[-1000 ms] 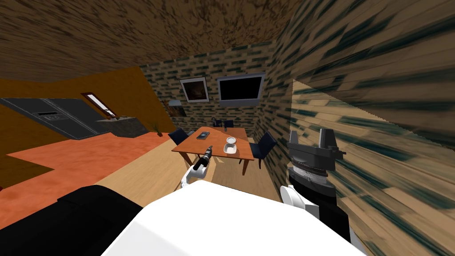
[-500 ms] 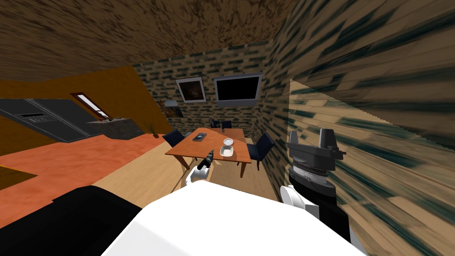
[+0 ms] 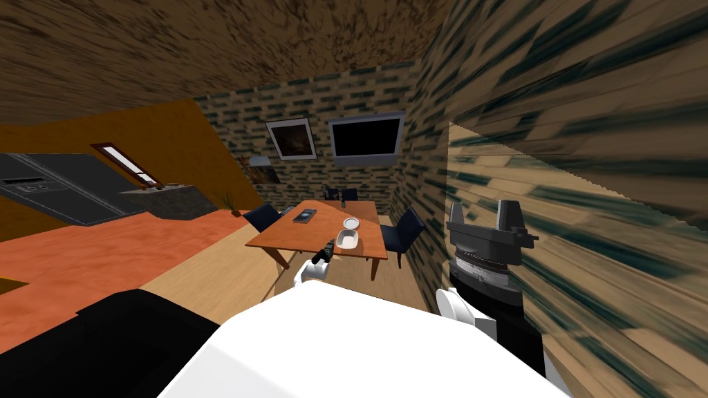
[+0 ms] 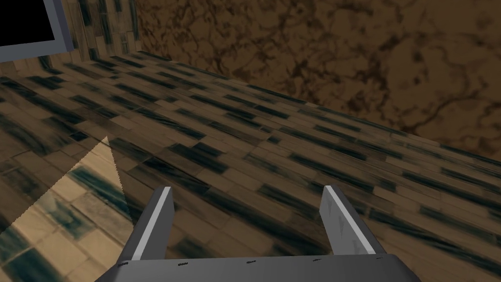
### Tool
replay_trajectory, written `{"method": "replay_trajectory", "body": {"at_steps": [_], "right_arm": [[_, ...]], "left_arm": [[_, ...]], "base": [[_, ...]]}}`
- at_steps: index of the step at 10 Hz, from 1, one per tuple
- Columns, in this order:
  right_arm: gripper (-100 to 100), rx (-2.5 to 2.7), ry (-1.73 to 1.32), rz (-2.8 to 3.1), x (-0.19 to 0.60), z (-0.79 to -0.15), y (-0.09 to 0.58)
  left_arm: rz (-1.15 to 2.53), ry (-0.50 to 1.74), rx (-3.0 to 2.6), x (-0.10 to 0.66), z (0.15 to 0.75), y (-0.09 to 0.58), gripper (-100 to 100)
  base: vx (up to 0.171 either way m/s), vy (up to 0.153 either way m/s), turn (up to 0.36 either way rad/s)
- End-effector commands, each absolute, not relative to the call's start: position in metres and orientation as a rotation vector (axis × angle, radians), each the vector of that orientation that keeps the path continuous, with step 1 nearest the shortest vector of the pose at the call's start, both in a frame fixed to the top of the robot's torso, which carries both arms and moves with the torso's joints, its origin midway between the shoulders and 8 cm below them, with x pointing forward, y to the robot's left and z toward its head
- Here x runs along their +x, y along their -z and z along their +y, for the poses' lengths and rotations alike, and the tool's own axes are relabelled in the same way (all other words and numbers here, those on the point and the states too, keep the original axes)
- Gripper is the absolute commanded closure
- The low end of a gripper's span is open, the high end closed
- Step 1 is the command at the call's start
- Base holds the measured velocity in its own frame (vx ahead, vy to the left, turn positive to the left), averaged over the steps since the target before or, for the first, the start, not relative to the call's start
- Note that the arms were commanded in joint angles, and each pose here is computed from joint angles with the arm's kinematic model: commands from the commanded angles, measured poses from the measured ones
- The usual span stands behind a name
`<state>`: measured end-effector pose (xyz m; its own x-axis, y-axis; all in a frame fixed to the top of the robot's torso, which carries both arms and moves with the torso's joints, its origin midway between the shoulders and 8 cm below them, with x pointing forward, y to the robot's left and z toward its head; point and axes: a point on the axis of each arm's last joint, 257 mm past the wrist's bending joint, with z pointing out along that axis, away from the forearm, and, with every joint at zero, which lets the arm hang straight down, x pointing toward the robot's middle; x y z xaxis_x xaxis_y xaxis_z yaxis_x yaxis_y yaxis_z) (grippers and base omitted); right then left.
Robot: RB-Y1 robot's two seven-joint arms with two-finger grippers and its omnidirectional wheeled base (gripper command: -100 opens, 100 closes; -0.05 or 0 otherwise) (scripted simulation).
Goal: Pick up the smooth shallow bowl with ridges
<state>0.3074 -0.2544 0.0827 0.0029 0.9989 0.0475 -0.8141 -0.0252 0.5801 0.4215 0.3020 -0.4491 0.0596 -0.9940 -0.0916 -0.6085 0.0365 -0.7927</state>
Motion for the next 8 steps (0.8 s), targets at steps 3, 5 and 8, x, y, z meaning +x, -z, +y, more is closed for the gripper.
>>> {"method": "replay_trajectory", "body": {"at_steps": [3,5,8], "right_arm": [[0,0.523,-1.527,0.449,0.307,-0.254,-0.083],[0,0.523,-1.527,0.449,0.307,-0.254,-0.083],[0,0.523,-1.527,0.449,0.307,-0.254,-0.083]], "left_arm": [[1.681,0.692,-1.765,0.408,0.271,0.486,-100],[1.689,0.707,-1.805,0.405,0.253,0.493,-100],[1.678,0.699,-1.801,0.409,0.264,0.492,-100]], "base": [[0.078,-0.061,-0.025],[0.067,-0.043,-0.009],[0.006,-0.008,-0.021]]}}
